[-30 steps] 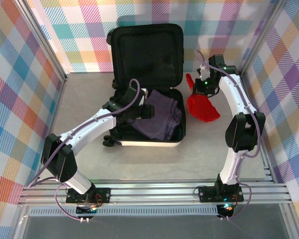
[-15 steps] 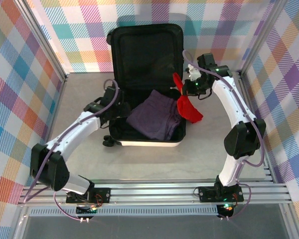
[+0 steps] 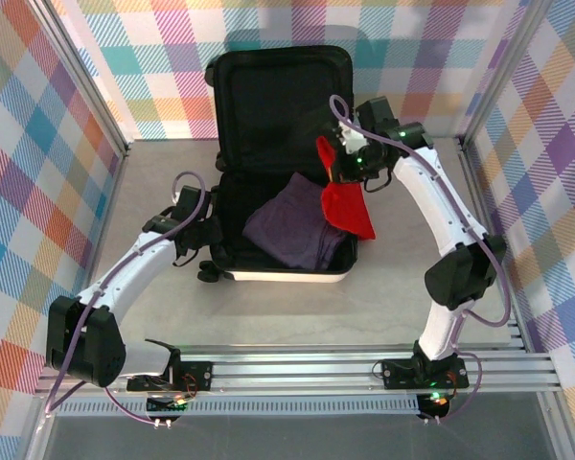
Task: Pack the luggage
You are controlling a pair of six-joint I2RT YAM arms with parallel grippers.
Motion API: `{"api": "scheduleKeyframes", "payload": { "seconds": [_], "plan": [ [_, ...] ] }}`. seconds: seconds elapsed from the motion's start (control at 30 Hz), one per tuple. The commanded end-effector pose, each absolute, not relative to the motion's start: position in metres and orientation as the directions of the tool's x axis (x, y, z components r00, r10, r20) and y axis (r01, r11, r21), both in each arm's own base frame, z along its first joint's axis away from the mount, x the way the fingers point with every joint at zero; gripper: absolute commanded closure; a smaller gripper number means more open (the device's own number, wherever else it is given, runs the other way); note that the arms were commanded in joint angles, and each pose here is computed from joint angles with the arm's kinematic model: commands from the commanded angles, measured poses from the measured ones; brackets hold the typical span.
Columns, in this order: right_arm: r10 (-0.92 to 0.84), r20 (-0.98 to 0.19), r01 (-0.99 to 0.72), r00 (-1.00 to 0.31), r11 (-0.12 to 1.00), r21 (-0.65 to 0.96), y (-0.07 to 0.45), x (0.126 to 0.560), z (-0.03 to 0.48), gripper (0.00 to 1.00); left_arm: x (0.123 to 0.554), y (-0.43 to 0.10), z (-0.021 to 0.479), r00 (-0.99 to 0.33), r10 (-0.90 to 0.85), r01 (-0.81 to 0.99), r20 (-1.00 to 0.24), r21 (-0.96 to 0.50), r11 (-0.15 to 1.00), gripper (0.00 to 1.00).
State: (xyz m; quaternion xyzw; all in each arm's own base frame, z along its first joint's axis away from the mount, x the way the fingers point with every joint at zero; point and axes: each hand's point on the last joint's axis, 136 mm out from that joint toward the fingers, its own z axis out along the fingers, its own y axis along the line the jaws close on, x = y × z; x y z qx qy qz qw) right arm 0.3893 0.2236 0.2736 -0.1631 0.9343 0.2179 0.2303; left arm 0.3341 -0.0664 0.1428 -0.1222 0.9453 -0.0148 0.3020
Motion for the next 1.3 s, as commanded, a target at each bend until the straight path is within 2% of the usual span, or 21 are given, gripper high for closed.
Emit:
{"api": "scheduleKeyframes", "payload": {
  "seconds": [0.0, 0.6, 1.27],
  "plan": [
    [-0.205, -0.507, -0.421, -0.837, 0.834, 0.358, 0.249, 0.386, 0.280, 1.00, 0.337, -0.072, 0.141, -0.791, -0.248, -0.206, -0.560, -0.139, 0.969, 0.46],
    [-0.206, -0.458, -0.429, -0.865, 0.776, 0.462, 0.367, 0.389, 0.239, 1.00, 0.343, -0.092, 0.142, -0.811, -0.224, -0.130, -0.541, -0.206, 0.970, 0.47],
    [-0.206, -0.369, -0.396, -0.906, 0.719, 0.571, 0.437, 0.381, 0.193, 0.99, 0.346, -0.092, 0.152, -0.805, -0.214, -0.119, -0.553, -0.204, 0.972, 0.47]
  ]
}}
